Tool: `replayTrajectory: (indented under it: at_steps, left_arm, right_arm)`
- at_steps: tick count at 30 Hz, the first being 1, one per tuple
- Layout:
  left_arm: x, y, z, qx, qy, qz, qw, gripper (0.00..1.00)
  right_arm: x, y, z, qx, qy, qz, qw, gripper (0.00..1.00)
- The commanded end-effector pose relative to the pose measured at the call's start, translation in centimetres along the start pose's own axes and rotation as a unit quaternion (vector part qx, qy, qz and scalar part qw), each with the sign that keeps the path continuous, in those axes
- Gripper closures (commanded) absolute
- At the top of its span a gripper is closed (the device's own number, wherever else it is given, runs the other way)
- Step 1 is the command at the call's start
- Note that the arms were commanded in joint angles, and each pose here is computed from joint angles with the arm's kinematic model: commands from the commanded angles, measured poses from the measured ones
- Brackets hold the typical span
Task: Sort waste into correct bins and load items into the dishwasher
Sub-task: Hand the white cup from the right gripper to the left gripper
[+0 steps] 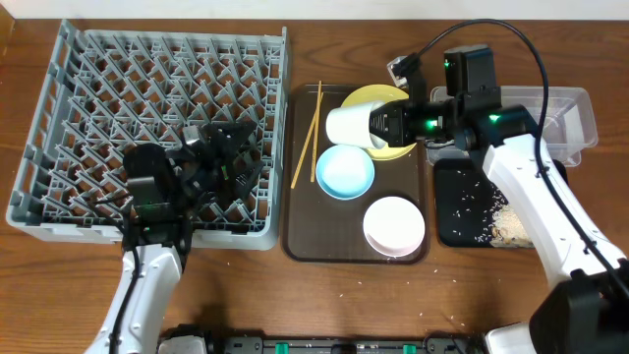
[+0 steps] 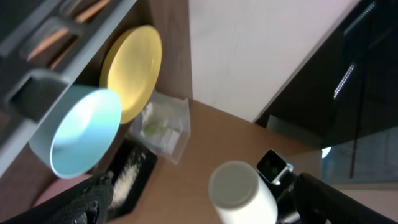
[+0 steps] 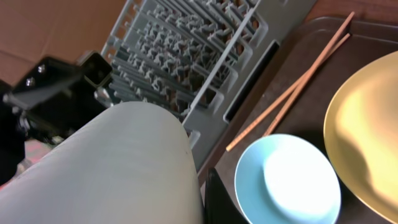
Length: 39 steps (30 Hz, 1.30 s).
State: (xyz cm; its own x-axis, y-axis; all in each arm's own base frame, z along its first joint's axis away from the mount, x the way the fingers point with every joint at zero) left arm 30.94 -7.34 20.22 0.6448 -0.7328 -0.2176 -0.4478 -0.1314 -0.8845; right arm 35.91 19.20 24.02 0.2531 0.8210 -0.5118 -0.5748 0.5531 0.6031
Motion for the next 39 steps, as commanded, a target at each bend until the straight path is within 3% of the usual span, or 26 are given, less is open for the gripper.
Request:
replayTrajectory:
  at_steps: [1, 4, 7, 13, 22, 33, 34, 37, 39]
  left_arm:
    - [-0.1, 0.3, -2.6, -0.037, 0.112, 0.021, 0.993, 0.07]
    - [-0.5, -0.6, -4.0, 0.055, 0.164, -0.001, 0.985, 0.07]
    - [-1.1, -1.5, -5.5, 0.13, 0.217, -0.022, 0.967, 0.07]
    - [-1.7, -1.3, -6.7, 0.197, 0.262, -0.032, 0.944, 0.07]
    - [-1.8, -1.3, -6.8, 0.201, 0.267, -0.032, 0.942, 0.07]
    - [-1.8, -1.3, -6.8, 0.201, 0.267, -0.032, 0.942, 0.08]
    - [-1.8, -1.3, -6.8, 0.201, 0.267, -0.032, 0.942, 0.1]
    - [-1.8, -1.3, -6.8, 0.2, 0.267, -0.032, 0.942, 0.33]
    - [-1.8, -1.3, -6.8, 0.199, 0.267, -0.032, 0.942, 0.42]
  right_arm:
    - [1.6, -0.6, -0.1, 0.033, 0.008, 0.03, 0.999, 0.99]
    - [3.8, 0.5, 0.6, 0.002, 0.003, 0.12, 0.993, 0.99]
    - [5.6, 0.8, 0.3, 0.001, 0.011, 0.155, 0.988, 0.99]
    - [8.6, 4.4, -0.6, -0.046, 0.033, 0.261, 0.964, 0.99]
    - [11.4, 9.2, -2.1, -0.085, 0.055, 0.303, 0.947, 0.99]
    - [12.2, 10.2, -3.6, -0.077, 0.084, 0.33, 0.937, 0.99]
    - [12.2, 10.1, -3.6, -0.079, 0.083, 0.329, 0.937, 0.99]
    - [12.4, 9.8, -3.6, -0.076, 0.082, 0.317, 0.942, 0.99]
    - [12.4, 9.8, -3.6, -0.076, 0.082, 0.317, 0.942, 0.99]
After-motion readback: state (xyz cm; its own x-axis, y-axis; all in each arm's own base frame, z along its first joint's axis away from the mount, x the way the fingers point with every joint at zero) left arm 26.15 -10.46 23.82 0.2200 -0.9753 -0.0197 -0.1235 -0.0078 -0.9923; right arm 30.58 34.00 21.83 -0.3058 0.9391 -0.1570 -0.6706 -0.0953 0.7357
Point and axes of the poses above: each gripper's point midway between its finger pads, its own x axis out along the fingers, its own y axis along the line the jaws close on, z = x × y, the point moved 4 cm from there along -x, back along the fingers, and after that the axes turned 7 degrees about -x, right-handed, at the moved point
